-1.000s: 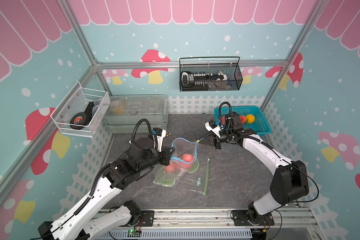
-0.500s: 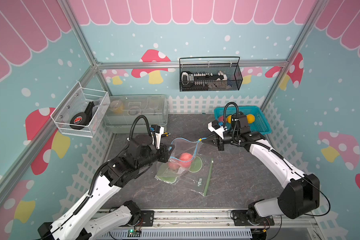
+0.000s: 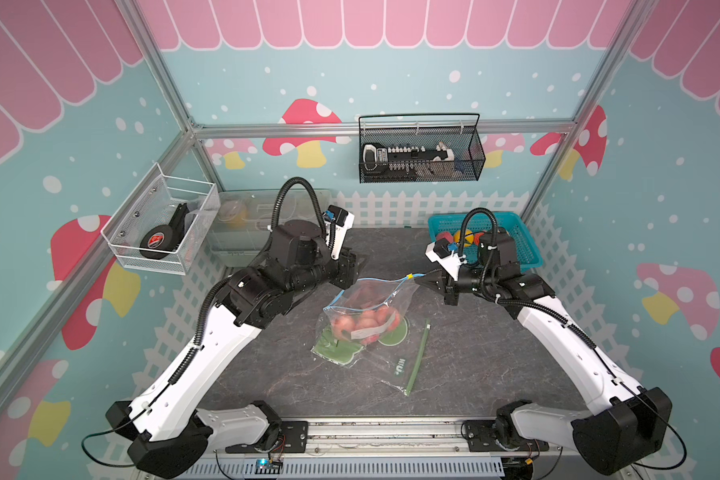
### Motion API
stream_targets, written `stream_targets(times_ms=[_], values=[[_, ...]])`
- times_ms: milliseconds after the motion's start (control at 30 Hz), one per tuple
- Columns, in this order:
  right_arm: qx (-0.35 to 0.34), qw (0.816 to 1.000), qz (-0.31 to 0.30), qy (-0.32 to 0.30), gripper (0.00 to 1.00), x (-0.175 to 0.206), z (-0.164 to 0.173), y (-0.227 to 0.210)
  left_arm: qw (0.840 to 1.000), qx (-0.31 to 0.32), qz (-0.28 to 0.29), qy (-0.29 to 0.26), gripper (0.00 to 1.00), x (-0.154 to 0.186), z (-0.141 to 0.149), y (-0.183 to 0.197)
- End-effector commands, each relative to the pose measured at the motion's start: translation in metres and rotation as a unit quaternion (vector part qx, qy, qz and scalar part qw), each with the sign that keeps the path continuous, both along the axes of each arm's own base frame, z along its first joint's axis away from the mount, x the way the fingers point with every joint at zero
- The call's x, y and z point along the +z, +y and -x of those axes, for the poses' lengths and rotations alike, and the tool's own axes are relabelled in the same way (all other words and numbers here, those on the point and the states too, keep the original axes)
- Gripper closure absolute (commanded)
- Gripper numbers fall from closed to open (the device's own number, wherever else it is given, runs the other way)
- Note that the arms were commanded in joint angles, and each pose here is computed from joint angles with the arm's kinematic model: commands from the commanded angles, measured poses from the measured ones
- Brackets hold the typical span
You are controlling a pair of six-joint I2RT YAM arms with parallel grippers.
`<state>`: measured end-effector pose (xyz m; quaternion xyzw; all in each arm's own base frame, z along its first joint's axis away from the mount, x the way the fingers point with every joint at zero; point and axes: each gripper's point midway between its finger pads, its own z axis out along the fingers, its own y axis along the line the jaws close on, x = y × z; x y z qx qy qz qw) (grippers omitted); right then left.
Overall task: Place the peach in a zip-top bag and seal the zipper
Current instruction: Zip the zipper on the zipper food storage bag.
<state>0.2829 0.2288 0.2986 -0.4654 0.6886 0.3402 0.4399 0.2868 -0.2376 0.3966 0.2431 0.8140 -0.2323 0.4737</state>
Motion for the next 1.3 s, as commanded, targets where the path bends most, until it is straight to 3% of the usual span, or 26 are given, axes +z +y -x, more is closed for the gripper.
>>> stream_targets(times_ms=[0,167,400,633,900,1267], values=[[-0.017,0.999,0.007,0.026,1.00,-0.007,0.004,-0.003,0.997,-0.070,-0.032,-0.013,0.50,0.001,0.010,-0.011],[-0.020,0.999,-0.007,0.037,1.00,-0.003,0.004,-0.001,0.989,-0.142,-0.044,-0.013,0.48,-0.003,0.015,-0.035],[-0.012,0.999,-0.024,0.047,1.00,0.002,0.005,0.003,0.966,-0.244,-0.085,-0.028,0.43,-0.019,0.030,-0.078],[-0.010,0.998,-0.032,0.048,1.00,0.004,0.004,0.005,0.962,-0.244,-0.122,0.008,0.43,-0.044,0.013,-0.095],[-0.004,0.998,-0.036,0.054,1.00,0.003,0.004,0.006,0.957,-0.252,-0.146,0.009,0.47,-0.059,0.009,-0.102],[-0.002,0.998,-0.038,0.057,1.00,0.002,0.004,0.007,0.953,-0.263,-0.149,0.012,0.67,-0.062,0.011,-0.107]])
